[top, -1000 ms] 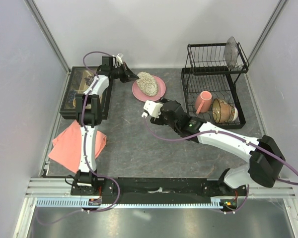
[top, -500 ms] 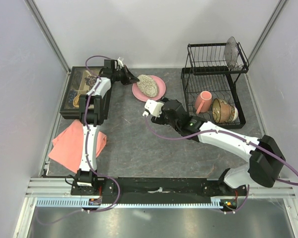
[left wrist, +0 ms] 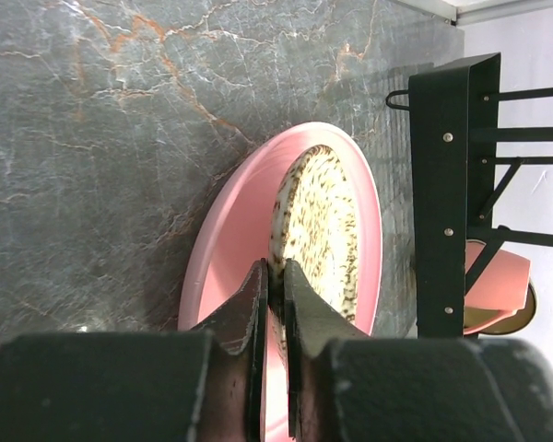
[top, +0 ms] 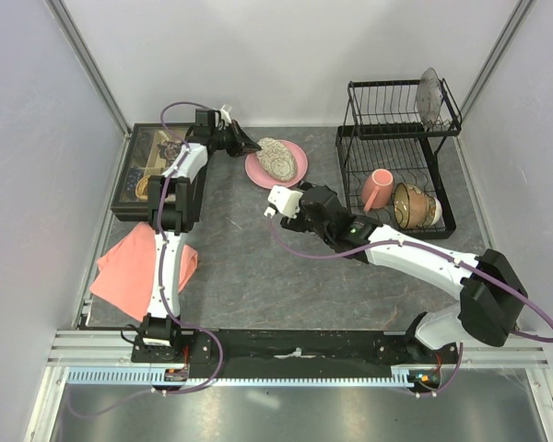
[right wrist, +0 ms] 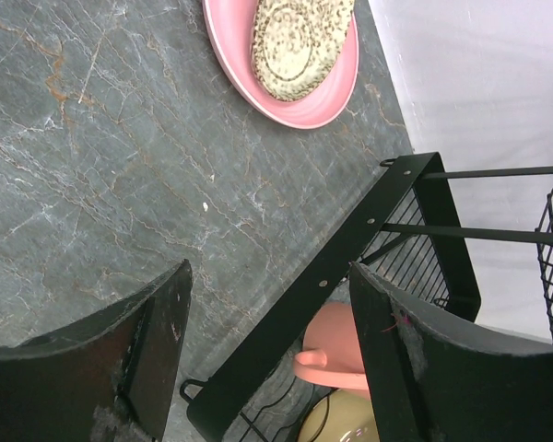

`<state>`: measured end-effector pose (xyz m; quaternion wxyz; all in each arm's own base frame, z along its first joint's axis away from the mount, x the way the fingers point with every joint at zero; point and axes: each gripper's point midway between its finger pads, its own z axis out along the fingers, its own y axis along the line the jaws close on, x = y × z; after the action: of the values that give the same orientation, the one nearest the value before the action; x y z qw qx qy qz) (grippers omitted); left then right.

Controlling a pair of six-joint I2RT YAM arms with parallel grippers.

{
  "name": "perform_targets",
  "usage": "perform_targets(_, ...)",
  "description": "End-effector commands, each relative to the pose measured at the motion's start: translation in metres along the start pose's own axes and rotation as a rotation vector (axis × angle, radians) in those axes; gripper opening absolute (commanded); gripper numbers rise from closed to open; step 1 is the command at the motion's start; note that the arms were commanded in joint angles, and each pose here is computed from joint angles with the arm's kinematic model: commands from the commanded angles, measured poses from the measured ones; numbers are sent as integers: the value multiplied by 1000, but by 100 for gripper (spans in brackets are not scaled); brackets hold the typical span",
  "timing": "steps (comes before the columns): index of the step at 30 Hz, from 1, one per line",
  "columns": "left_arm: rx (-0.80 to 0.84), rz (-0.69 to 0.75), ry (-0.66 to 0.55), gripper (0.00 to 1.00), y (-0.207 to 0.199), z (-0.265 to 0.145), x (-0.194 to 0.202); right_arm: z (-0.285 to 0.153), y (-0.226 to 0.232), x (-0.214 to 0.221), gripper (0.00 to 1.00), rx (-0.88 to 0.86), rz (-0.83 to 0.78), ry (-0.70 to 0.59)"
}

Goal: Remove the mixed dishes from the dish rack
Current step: Place the plate at the center of the board.

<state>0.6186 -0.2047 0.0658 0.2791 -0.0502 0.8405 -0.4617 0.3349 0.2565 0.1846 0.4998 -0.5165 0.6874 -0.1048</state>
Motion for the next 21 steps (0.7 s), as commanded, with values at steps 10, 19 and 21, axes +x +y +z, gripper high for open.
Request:
perform_targets(10,75,61,-4,35,-27,1,-6,1,-29,3,76,104,55,5)
perform_targets(19,47,86,-1,50,-28,-6,-5,-9,-52,9,77,169,95,8)
perform_targets(21,37,83,5,55,-27,-9,-3,-13,-57,11,77,181,100,7)
